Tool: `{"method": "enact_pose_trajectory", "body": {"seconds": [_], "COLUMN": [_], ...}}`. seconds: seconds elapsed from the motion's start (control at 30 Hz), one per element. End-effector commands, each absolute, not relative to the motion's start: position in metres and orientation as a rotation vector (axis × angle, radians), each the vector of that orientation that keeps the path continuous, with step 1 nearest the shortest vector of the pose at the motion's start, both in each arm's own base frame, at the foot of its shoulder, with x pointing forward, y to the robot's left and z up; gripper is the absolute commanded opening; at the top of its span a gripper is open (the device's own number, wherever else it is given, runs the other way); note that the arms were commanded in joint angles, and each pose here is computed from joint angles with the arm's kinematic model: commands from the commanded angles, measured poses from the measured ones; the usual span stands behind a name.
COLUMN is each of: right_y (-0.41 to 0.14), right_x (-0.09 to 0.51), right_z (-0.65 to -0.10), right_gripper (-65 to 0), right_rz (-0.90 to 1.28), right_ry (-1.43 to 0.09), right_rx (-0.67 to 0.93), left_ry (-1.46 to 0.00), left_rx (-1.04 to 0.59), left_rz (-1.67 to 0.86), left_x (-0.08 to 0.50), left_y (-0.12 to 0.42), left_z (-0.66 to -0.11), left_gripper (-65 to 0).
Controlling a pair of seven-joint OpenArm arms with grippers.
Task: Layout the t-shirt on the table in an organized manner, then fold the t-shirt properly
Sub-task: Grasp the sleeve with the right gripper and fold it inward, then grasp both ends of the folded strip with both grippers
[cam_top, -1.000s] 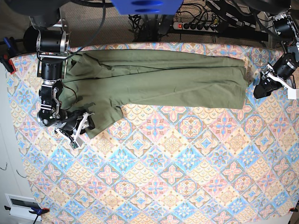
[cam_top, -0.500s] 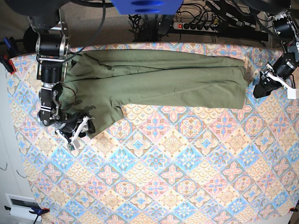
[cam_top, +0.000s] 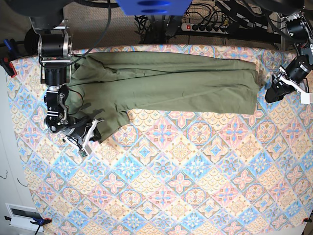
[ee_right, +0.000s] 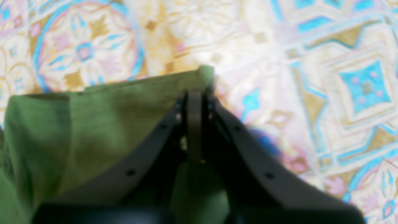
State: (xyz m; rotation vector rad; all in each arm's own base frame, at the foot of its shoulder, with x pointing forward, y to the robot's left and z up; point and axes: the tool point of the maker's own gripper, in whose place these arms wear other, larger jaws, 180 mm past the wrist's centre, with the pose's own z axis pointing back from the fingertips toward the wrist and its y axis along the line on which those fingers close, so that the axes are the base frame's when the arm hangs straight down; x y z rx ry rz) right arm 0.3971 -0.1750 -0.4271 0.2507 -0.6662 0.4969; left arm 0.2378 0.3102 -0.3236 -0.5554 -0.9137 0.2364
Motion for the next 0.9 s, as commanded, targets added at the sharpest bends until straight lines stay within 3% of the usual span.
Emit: {"method": "enact_pose_trajectory", "body": {"seconds": [0.0, 0.4, 0.6, 0.87], "right_y": [-0.179, -0.205, -0.205, -0.214], "right_x": [0.398, 0.355, 0.318, 0.252], "right_z": [-0.419, -0.342, -0.319, -0.336], "right_gripper": [-64.5, -64.8, -64.8, -64.8], "right_rz": [0.525, 0.590, 0.583, 0.494], "right_ry": [-0.669, -0.738, -0.769, -0.706], "right_rx": [0.224, 0.001, -0.005, 0.088], "left_ry": [-0.960, -0.969, -0.967, -0.941], "left_rx": [-0.551, -0.550, -0.551, -0.564], "left_rz": [0.216, 0.217, 0.219, 0.288], "left_x": [0.244, 0.246, 0.246, 0.244], "left_y": [0.315, 0.316, 0.316, 0.326], "left_z": [-0.309, -0.307, -0.308, -0.324], "left_gripper": [-41.3, -41.3, -41.3, -41.3]}}
